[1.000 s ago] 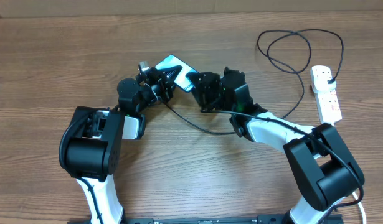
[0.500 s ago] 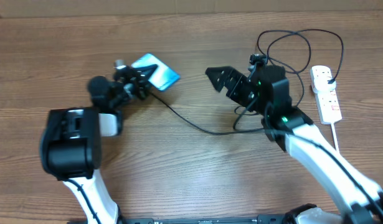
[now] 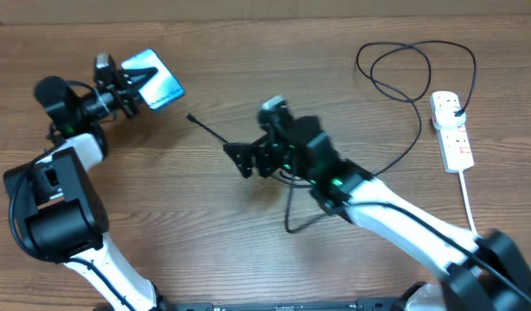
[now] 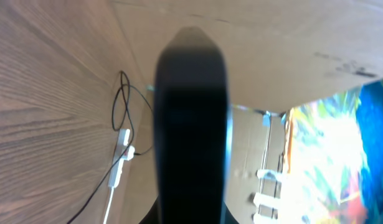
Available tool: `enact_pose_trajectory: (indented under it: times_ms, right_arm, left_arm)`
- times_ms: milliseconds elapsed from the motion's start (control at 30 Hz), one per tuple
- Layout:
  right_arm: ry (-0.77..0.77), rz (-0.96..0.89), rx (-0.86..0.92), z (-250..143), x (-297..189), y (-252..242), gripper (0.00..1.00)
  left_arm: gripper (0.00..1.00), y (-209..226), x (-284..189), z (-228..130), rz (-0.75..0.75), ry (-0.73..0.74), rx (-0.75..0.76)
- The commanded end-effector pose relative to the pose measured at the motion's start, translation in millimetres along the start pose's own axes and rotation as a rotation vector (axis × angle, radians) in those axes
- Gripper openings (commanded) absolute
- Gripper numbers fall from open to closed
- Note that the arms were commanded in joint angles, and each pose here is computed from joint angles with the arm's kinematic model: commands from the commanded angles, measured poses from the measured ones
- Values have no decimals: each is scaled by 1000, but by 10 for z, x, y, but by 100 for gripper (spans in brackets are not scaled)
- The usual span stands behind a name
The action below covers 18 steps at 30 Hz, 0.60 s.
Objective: Plug charger to phone and switch on socket
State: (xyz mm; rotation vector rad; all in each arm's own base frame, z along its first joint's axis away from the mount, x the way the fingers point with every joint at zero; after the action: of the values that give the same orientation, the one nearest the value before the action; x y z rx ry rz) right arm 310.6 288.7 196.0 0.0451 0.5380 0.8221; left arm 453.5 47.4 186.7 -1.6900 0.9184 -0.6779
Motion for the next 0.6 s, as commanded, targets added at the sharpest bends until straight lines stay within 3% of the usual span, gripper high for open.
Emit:
enact_pose_trajectory:
  times_ms: [0, 267, 567]
  right_arm:
    - [-5, -21, -113, 224, 339, 34, 100]
    - [47, -32, -211, 312, 940, 65, 96]
    - [60, -43, -224, 187, 1235, 4, 84]
  left_arm:
    - [4, -338, -159, -82, 6, 73, 127]
    - [4, -254, -313, 55, 6, 14, 158]
    - [4, 112, -352, 318, 85, -182, 116]
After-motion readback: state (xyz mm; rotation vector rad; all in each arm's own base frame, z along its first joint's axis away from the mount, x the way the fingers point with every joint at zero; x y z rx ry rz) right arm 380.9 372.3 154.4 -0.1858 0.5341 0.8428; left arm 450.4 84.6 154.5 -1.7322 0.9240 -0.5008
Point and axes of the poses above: each gripper's point midway between its finger pads, its own x axis out along the fingers, its own y axis along the line the jaws close on, z = x × y, the point moved 5 cm from there along -x, back along the fingers, and after that the axes turned 5 degrees about -x, right-handed, at the moved point
